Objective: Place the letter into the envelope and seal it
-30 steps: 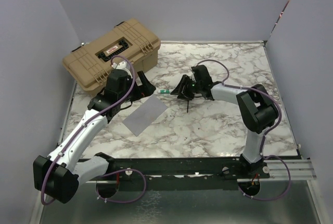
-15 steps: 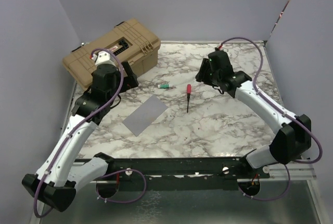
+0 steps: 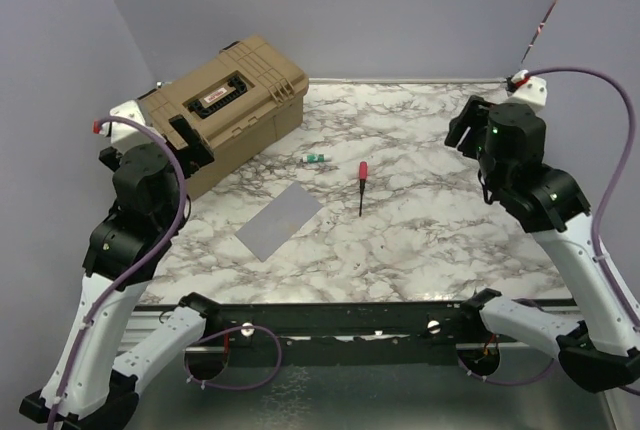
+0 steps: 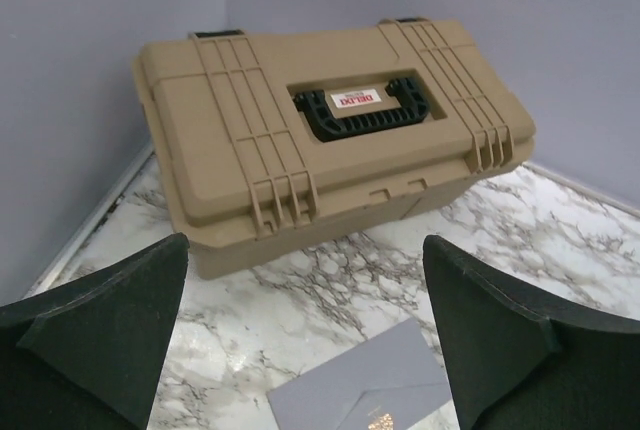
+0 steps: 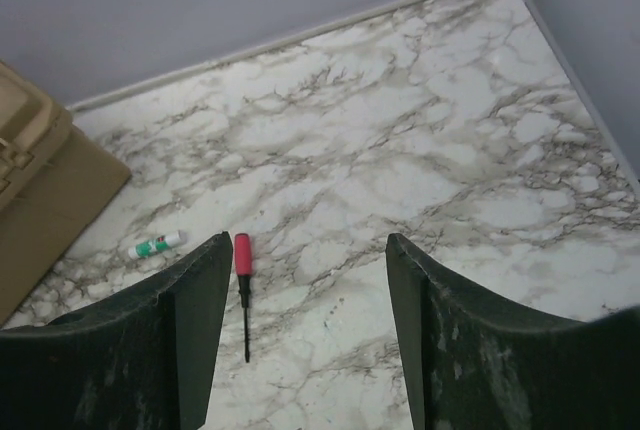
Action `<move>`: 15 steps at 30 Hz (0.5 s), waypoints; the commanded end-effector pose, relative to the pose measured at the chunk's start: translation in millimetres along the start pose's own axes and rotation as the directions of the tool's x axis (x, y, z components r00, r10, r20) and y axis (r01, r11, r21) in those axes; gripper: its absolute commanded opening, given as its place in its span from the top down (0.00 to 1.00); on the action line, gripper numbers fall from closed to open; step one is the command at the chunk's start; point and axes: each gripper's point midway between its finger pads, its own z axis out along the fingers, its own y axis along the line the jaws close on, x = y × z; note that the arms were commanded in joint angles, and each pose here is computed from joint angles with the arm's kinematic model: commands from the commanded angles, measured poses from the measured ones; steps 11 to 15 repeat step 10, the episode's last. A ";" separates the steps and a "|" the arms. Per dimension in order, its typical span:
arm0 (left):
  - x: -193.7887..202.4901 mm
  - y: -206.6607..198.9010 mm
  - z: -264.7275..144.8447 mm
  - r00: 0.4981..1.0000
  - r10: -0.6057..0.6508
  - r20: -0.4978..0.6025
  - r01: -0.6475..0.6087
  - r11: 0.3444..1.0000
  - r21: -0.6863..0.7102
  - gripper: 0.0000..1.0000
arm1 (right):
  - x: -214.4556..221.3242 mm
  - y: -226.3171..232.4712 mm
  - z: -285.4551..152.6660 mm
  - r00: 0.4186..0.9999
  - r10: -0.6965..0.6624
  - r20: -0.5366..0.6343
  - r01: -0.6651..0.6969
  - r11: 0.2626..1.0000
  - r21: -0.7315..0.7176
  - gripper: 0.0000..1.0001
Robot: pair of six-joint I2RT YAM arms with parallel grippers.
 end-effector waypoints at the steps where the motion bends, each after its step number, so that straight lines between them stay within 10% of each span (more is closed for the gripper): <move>1: -29.3 28.9 -19.8 0.996 0.022 0.085 -0.014 0.996 -0.085 0.01 | -21.3 -25.7 -23.5 0.998 -0.031 0.054 0.027 0.997 0.066 0.34; 15: -31.9 30.3 -30.9 0.996 -0.014 0.086 0.018 0.999 -0.050 0.01 | -38.4 -32.1 -48.1 0.995 -0.005 0.103 0.003 1.000 0.021 0.36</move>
